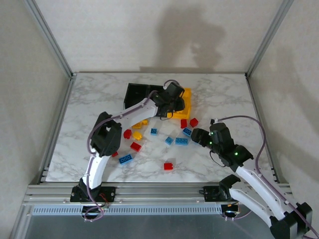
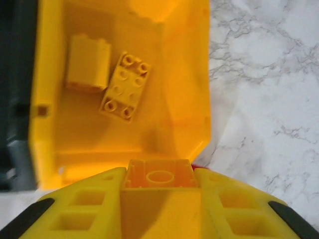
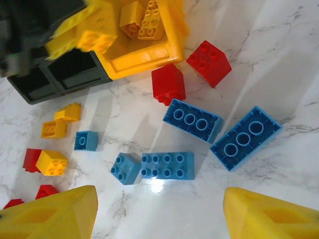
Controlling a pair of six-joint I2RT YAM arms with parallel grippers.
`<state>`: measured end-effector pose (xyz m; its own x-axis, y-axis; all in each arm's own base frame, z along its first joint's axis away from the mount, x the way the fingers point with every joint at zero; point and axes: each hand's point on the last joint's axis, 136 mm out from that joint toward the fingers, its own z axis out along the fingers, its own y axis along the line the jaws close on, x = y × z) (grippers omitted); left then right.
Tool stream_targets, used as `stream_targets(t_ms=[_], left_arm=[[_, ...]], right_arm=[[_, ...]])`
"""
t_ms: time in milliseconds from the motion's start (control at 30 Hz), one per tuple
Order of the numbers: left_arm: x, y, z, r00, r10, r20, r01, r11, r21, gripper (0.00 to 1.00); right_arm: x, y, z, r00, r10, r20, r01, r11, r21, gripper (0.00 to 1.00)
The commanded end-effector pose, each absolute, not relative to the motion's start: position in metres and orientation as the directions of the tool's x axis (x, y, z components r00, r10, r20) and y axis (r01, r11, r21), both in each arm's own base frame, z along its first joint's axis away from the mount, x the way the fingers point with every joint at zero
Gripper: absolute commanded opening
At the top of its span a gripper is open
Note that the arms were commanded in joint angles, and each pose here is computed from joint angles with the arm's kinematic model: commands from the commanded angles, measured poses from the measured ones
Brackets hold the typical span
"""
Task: Sort the legos into containers by color
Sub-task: Place the lego in the container.
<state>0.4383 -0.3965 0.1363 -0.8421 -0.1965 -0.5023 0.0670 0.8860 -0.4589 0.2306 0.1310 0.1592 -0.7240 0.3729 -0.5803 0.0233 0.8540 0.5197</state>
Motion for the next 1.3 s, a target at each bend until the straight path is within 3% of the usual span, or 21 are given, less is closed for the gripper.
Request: stream_targets(t_ms=[0, 300, 500, 667, 867, 1033, 1267], left_arm=[[0.443, -0.415, 0.126, -0.86, -0.132, -0.493, 0.117, 0.889, -0.442, 0.13], [0.461, -0.421, 0.099, -0.86, -0.129, -0.494, 0.09, 0.914, -0.395, 0.15], [0.464, -0.421, 0.099, -0.855, -0.133, -0.501, 0.085, 0.918, -0.388, 0.21], [0.468, -0.418, 0.105, -0.843, -0.135, -0.52, 0.083, 0.924, -0.374, 0.41], [0.468, -0.42, 0.12, -0.832, -0.136, -0.538, 0.104, 0.914, -0.392, 0.49], [0.463, -0.419, 0.15, -0.816, -0.141, -0.56, 0.127, 0.902, -0.412, 0.49], [0.417, -0.386, 0.197, -0.786, -0.138, -0.602, 0.181, 0.881, -0.437, 0.52]], right_arm=[[0.225, 0.124, 0.159, -0.721, 0.402, -0.565, 0.06, 0.847, 0.528, 0.67], [0.219, 0.115, 0.169, -0.698, 0.414, -0.584, 0.064, 0.848, 0.525, 0.68], [0.221, 0.114, 0.17, -0.695, 0.413, -0.589, 0.067, 0.853, 0.518, 0.69], [0.222, 0.115, 0.17, -0.695, 0.411, -0.59, 0.067, 0.854, 0.516, 0.69], [0.222, 0.116, 0.171, -0.697, 0.409, -0.589, 0.063, 0.854, 0.517, 0.69], [0.224, 0.117, 0.176, -0.695, 0.397, -0.599, 0.045, 0.856, 0.515, 0.69], [0.228, 0.128, 0.186, -0.698, 0.357, -0.62, -0.025, 0.854, 0.52, 0.7]])
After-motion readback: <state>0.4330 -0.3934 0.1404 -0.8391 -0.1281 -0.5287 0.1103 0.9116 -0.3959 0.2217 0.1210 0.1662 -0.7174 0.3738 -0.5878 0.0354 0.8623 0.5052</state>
